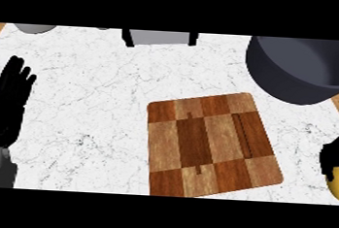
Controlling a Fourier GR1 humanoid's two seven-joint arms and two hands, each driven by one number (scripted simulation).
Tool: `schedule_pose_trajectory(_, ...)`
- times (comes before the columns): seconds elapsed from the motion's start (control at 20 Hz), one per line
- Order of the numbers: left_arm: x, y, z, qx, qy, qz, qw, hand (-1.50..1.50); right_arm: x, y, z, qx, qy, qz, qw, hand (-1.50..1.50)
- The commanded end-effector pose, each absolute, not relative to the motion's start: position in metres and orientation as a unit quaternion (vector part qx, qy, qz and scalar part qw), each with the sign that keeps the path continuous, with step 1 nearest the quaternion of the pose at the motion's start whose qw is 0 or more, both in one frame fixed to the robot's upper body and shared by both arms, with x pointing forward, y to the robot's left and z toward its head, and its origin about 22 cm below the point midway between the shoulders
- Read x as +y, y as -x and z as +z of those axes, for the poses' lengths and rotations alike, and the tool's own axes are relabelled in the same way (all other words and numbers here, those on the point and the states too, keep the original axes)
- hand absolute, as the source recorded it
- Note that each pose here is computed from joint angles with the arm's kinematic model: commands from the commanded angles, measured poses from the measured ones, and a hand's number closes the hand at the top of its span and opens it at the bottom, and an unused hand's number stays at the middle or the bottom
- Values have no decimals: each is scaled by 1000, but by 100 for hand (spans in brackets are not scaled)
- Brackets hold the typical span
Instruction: Pick the lemon from the cutting board and place it in the pot
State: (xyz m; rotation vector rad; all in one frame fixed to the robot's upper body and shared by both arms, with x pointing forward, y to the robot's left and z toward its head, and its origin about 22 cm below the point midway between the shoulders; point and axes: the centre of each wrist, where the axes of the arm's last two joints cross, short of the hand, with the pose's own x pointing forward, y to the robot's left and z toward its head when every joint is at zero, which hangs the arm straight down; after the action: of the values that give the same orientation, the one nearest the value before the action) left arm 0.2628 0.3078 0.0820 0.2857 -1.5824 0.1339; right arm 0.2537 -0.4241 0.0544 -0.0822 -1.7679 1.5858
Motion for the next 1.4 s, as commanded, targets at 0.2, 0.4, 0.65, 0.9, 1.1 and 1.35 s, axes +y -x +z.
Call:
schedule_pose_trajectory(0.2,296,-261,73,-713,-116,49,690,0,-468,-245,151,-809,43,447,378,150)
schedule_pose_trajectory(0.4,299,-271,78,-719,-107,40,685,0,-507,-233,174,-823,106,385,405,150)
schedule_pose_trajectory(0.65,292,-278,86,-722,-93,28,685,0,-520,-242,191,-815,112,359,441,150)
schedule_pose_trajectory(0.9,282,-296,90,-723,-79,18,686,0,-497,-290,178,-807,115,348,464,150)
schedule_pose_trajectory(1.1,271,-283,90,-721,-71,17,689,0,-501,-310,170,-800,111,321,495,150)
schedule_pose_trajectory(1.35,277,-288,83,-725,-67,17,685,0,-495,-335,164,-808,161,316,471,150)
